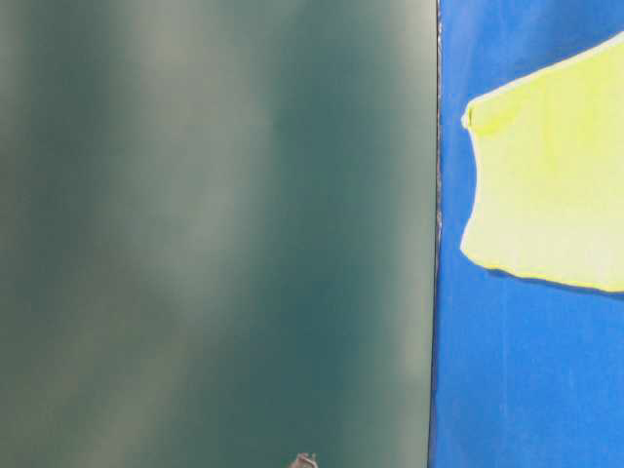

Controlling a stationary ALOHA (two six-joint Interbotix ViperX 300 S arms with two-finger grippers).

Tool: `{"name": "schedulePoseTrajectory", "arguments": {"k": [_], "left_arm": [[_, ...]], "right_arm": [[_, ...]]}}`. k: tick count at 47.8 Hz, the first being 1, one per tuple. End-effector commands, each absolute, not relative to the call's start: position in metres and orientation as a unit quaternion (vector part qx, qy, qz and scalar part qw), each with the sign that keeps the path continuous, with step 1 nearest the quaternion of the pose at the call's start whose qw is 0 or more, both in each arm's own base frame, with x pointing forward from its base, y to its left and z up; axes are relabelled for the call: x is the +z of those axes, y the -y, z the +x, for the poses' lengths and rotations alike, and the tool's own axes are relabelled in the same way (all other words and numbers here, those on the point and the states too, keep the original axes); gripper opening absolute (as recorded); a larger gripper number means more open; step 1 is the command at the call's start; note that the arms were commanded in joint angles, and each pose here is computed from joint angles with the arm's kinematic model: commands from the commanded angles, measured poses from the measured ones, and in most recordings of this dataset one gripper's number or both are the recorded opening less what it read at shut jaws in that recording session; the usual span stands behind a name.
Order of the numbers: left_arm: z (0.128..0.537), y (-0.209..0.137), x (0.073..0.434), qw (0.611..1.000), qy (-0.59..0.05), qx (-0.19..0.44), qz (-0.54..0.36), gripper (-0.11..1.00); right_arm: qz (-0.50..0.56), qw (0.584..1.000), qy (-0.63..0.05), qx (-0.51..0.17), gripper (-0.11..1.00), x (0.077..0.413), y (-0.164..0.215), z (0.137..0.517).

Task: Fold the yellow towel.
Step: 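Withdraw both grippers to the sides of the table, then move both grippers to the strip's far corners and grasp them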

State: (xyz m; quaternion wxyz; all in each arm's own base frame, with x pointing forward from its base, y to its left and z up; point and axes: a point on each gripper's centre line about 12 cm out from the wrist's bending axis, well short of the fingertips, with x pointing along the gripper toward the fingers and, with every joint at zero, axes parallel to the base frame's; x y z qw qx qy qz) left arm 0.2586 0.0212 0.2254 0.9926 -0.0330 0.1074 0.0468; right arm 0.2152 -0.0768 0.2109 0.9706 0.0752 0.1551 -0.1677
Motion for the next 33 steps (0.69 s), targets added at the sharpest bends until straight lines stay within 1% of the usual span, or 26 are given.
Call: {"name": "schedulePoseTrajectory", "arguments": {"k": [1,14,20,26,33], "left_arm": [[0.261,-0.023,0.231,0.994,-0.096,0.050,-0.034,0.75],[0.267,-0.027,0.230,0.993,-0.101,0.056,-0.036,0.75],[0.286,-0.034,0.232,0.993,-0.092,0.065,-0.034,0.75],[0.314,-0.055,0.223,0.989,-0.112,0.092,-0.029,0.75],[0.347,-0.094,0.205,0.980,-0.141,0.137,-0.036,0.75]], "right_arm": [[0.074,0.973,-0.140,-0.166,0.58,0.218,0.077,0.218],[0.078,0.973,-0.142,-0.167,0.58,0.218,0.078,0.219],[0.082,0.970,-0.145,-0.179,0.58,0.221,0.086,0.226],[0.090,0.957,-0.180,-0.210,0.58,0.214,0.108,0.238],[0.093,0.937,-0.236,-0.240,0.58,0.194,0.141,0.258]]}}
